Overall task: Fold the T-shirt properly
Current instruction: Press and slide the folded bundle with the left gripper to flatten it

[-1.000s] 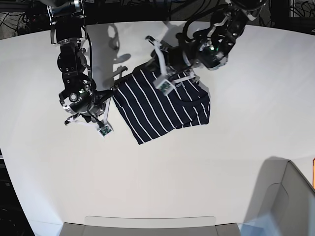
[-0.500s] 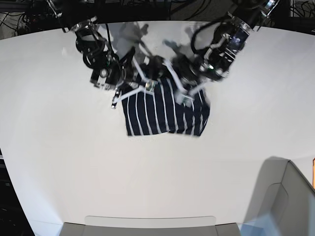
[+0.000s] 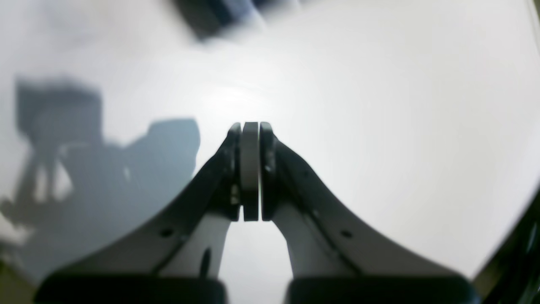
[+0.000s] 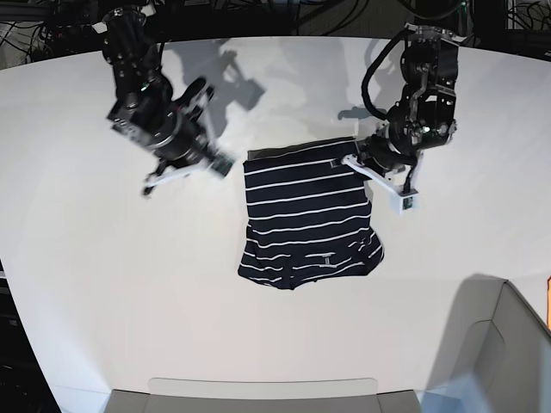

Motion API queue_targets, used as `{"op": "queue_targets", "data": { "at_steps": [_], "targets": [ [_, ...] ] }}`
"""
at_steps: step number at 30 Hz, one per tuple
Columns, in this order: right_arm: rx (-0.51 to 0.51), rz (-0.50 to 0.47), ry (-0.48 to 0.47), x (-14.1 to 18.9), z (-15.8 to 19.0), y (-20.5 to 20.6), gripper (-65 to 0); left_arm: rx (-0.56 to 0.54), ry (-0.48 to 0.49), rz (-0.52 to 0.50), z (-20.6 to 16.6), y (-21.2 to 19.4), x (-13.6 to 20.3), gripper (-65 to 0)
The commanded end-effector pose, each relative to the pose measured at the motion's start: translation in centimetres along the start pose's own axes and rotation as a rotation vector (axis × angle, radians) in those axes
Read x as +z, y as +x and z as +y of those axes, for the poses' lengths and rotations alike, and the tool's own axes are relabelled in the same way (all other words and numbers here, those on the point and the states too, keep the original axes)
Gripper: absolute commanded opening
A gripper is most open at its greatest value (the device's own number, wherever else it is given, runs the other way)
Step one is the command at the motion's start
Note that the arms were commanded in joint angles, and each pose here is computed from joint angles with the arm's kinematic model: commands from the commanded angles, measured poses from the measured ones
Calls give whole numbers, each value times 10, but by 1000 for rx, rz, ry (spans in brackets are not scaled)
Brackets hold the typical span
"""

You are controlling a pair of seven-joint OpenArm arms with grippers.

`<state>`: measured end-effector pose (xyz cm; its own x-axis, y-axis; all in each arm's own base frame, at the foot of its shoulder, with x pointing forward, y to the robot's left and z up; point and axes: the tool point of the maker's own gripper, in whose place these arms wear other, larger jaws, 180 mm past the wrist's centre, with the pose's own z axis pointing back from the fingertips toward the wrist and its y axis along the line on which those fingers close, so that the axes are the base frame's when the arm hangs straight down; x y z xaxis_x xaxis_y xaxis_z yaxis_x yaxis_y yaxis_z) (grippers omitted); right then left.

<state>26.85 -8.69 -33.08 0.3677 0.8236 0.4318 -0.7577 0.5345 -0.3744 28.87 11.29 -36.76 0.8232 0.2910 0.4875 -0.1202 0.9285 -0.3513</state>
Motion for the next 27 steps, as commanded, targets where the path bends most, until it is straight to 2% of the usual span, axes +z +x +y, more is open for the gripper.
{"op": "queue_targets", "data": {
  "at_steps": [1, 3, 5, 9, 12, 16, 22, 27],
  "targets": [
    [-42, -37, -37, 6, -15, 5, -650, -6, -13, -78, -7, 22, 8, -650],
    [-149, -19, -97, 11, -37, -12, -650, 2, -45, -126, -20, 29, 10, -650],
    [-207, 5, -133, 15, -49, -28, -650, 21, -79, -206, -35, 48, 11, -650],
    [-251, 57, -127, 17, -41, -53, -650, 75, -125, -334, -61, 83, -1, -650],
    [-249, 90, -98, 16, -28, -65, -650, 100, -125, -386, -70, 90, -22, -650],
    [-251, 113, -74, 16, -17, -74, -650, 106, -90, -430, -71, 80, -54, -650],
    [-247, 134, -63, 17, -11, -81, -650, 42, 4, -486, -58, 42, -99, -650],
    [-262, 154, -80, 20, -15, -91, -650, -5, 129, -428, -17, -3, -132, -650]
  ]
}}
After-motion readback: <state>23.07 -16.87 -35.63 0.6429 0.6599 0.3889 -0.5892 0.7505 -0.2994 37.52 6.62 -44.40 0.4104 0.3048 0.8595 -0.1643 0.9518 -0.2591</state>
